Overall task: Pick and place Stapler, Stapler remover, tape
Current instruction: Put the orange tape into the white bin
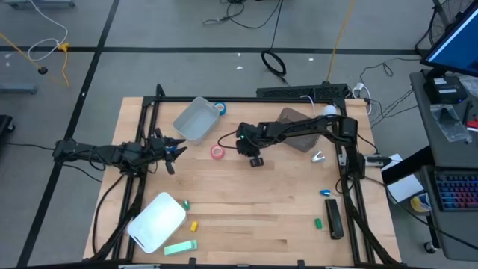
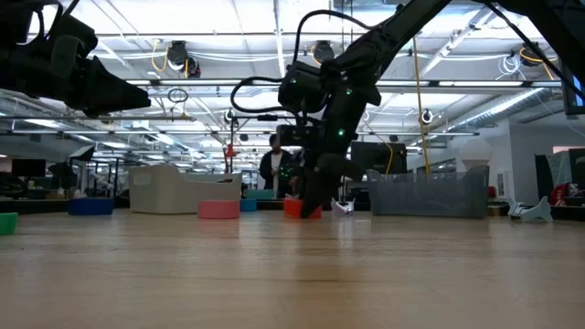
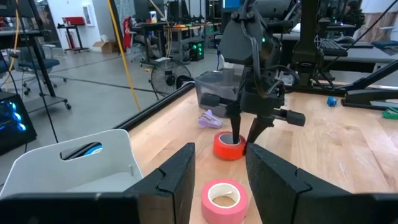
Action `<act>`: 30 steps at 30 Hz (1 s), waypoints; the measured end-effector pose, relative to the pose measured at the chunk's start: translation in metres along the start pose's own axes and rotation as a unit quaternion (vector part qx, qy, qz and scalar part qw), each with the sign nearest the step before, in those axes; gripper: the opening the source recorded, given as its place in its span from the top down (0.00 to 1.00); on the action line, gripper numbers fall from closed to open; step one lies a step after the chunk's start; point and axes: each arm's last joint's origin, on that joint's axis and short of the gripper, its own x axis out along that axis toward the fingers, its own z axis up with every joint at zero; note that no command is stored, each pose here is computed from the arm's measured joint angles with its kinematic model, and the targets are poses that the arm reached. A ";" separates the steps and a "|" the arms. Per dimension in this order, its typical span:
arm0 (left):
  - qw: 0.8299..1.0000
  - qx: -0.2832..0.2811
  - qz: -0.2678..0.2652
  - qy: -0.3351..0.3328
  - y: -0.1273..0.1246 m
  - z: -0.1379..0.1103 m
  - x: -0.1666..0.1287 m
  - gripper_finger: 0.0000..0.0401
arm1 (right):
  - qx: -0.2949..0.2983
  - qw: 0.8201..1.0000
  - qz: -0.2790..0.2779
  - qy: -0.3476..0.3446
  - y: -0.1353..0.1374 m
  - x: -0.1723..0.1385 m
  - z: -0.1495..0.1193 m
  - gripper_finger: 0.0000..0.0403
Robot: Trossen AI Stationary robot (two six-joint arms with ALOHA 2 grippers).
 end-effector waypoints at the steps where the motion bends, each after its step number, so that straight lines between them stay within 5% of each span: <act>1: 1.000 0.000 0.000 0.000 0.000 0.000 0.000 0.64 | 0.000 1.000 -0.001 0.000 0.000 -0.001 0.000 0.88; 6: 1.000 -0.002 -0.001 -0.009 0.000 0.002 0.000 0.64 | -0.006 0.999 -0.009 -0.042 0.002 -0.021 0.011 0.92; 14: 0.998 -0.007 -0.048 -0.046 -0.004 0.010 0.001 0.64 | -0.054 0.973 0.022 -0.225 0.009 -0.062 0.046 0.92; 22: 0.996 0.054 -0.052 -0.049 -0.007 0.011 0.006 0.64 | -0.125 0.893 0.161 -0.402 0.018 -0.081 0.070 0.92; 30: 0.990 0.102 -0.058 -0.072 -0.014 0.016 0.016 0.64 | -0.133 0.832 0.219 -0.491 0.017 -0.082 0.083 0.92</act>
